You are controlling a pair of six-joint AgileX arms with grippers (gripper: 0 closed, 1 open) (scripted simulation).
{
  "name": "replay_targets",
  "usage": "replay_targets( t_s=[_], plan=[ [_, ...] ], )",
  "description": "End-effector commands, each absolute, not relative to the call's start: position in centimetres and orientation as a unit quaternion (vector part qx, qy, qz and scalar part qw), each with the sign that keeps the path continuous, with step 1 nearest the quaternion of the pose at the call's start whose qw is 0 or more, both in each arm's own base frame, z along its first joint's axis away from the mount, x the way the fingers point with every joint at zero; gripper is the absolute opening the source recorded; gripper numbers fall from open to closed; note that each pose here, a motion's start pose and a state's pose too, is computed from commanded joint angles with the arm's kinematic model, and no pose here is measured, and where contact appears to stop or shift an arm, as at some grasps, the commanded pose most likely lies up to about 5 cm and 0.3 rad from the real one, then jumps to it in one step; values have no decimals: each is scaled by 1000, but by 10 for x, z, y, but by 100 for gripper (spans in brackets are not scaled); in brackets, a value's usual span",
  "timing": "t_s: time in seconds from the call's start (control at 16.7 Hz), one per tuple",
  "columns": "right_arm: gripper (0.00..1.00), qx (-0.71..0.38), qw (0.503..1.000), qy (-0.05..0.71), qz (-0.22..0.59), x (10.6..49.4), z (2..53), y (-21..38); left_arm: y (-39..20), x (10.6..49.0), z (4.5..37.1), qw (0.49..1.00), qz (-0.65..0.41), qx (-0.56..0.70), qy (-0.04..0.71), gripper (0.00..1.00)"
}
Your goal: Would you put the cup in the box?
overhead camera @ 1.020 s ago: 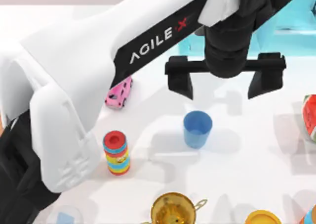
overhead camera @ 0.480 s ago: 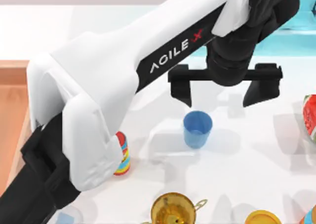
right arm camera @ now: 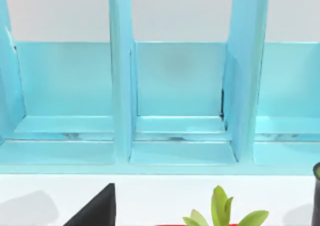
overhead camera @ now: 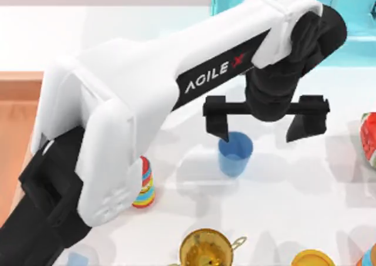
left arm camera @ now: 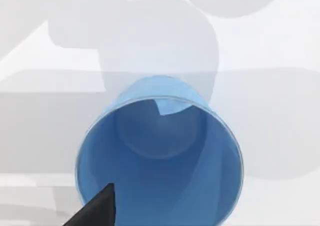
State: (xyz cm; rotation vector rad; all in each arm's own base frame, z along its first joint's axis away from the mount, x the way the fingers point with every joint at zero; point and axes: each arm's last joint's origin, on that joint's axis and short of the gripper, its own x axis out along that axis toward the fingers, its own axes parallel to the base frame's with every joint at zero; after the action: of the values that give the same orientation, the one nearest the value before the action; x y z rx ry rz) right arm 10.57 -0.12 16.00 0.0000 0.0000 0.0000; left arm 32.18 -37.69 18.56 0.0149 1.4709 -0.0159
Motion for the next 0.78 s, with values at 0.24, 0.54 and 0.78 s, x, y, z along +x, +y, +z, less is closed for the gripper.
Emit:
replay_targets(
  t_s=[0.24, 0.54, 0.78],
  plan=[
    [100, 0, 1000, 0, 0, 106, 160, -1, -375, 323, 143, 741, -7, 7, 671, 100],
    [100, 0, 1000, 0, 0, 106, 160, -1, -374, 322, 134, 742, -7, 7, 671, 100],
    [100, 0, 1000, 0, 0, 106, 160, -1, -374, 322, 134, 742, -7, 7, 671, 77]
  ],
)
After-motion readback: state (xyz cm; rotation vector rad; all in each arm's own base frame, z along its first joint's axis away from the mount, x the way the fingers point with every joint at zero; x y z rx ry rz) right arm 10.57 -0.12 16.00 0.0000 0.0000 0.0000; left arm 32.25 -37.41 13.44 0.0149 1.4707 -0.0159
